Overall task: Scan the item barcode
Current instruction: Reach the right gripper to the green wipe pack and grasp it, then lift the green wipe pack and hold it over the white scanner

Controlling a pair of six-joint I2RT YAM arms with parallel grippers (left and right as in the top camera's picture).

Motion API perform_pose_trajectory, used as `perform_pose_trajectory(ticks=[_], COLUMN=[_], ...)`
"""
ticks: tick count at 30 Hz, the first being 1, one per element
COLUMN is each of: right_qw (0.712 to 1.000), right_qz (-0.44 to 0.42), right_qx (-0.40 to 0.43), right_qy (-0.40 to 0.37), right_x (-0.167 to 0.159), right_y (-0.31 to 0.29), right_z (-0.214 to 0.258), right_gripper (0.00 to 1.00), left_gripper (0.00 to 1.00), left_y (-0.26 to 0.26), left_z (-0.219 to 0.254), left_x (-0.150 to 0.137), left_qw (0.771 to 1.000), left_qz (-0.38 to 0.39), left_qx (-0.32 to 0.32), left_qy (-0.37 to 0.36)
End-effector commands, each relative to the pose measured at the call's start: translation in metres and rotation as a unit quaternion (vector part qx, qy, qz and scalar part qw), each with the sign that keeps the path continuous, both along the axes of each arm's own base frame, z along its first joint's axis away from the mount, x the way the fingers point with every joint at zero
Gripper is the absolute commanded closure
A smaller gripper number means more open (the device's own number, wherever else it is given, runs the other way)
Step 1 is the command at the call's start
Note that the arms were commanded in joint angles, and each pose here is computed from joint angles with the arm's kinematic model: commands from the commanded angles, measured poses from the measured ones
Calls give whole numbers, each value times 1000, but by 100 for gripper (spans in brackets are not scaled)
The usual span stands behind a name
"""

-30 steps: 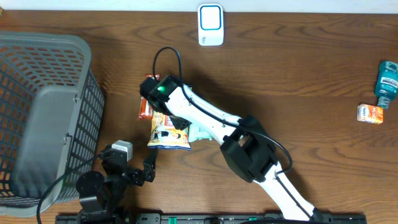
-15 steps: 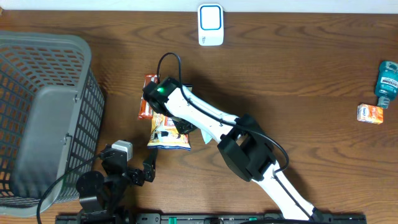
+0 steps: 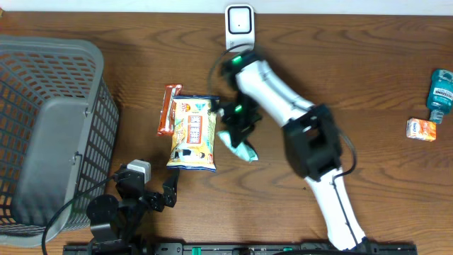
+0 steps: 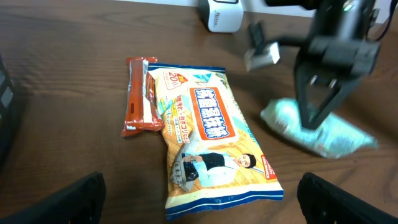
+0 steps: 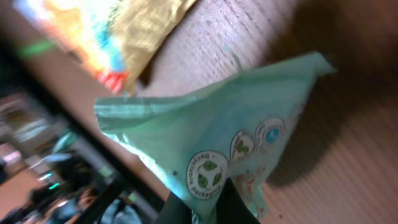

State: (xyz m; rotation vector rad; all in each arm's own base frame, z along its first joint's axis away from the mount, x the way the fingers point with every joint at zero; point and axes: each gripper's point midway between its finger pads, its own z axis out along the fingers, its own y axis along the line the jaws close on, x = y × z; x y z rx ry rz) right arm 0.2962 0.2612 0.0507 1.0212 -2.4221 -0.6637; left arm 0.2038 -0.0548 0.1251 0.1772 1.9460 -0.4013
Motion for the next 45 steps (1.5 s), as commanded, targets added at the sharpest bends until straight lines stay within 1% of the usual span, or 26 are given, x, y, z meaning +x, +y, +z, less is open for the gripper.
perform_pose_trajectory(ticks=[1, 4, 5, 9, 13, 15, 16, 21, 27, 29, 33, 39, 41, 43, 45], right_qw=[976, 964, 955, 928, 888, 868, 853, 829, 764, 751, 744, 747, 758, 776, 800], right_qz=[0, -41, -50, -34, -1, -9, -25, -24, -14, -19, -23, -11, 10, 40, 43], right_qx=[217, 262, 292, 367, 445, 481, 506, 539, 608, 621, 629, 622, 607, 582, 555], right_qy=[7, 0, -14, -60, -114, -127, -128, -147, -213, -222, -224, -234, -239, -241, -226], right_x=[14, 33, 43, 56, 63, 66, 69, 71, 80, 82, 83, 82, 79, 75, 73], right_y=[10, -2, -8, -13, -6, 0, 6, 12, 18, 20, 22, 17, 14, 9, 3], right_z=[43, 53, 58, 69, 83, 94, 104, 114, 135, 141, 146, 151, 146, 135, 127], right_gripper=[99, 99, 99, 99, 99, 99, 99, 99, 99, 99, 99, 99, 99, 99, 99], left_gripper=[2, 2, 2, 2, 2, 2, 2, 2, 2, 2, 2, 2, 2, 3, 2], left_y=[-1, -1, -1, -1, -1, -1, -1, -1, -1, -1, -1, -1, -1, -1, -1], left_z=[3, 3, 3, 3, 3, 3, 3, 3, 3, 3, 3, 3, 3, 3, 3], left_x=[0, 0, 0, 0, 0, 0, 0, 0, 0, 0, 0, 0, 0, 0, 0], left_qw=[1000, 1000, 1000, 1000, 1000, 1000, 1000, 1000, 1000, 1000, 1000, 1000, 1000, 1000, 1000], left_qz=[-3, -3, -3, -3, -3, -3, -3, -3, -3, -3, -3, -3, -3, -3, -3], left_qx=[4, 4, 4, 4, 4, 4, 4, 4, 4, 4, 4, 4, 4, 4, 4], left_qy=[-7, -7, -7, -7, -7, -7, -7, -7, -7, -7, -7, -7, -7, -7, -7])
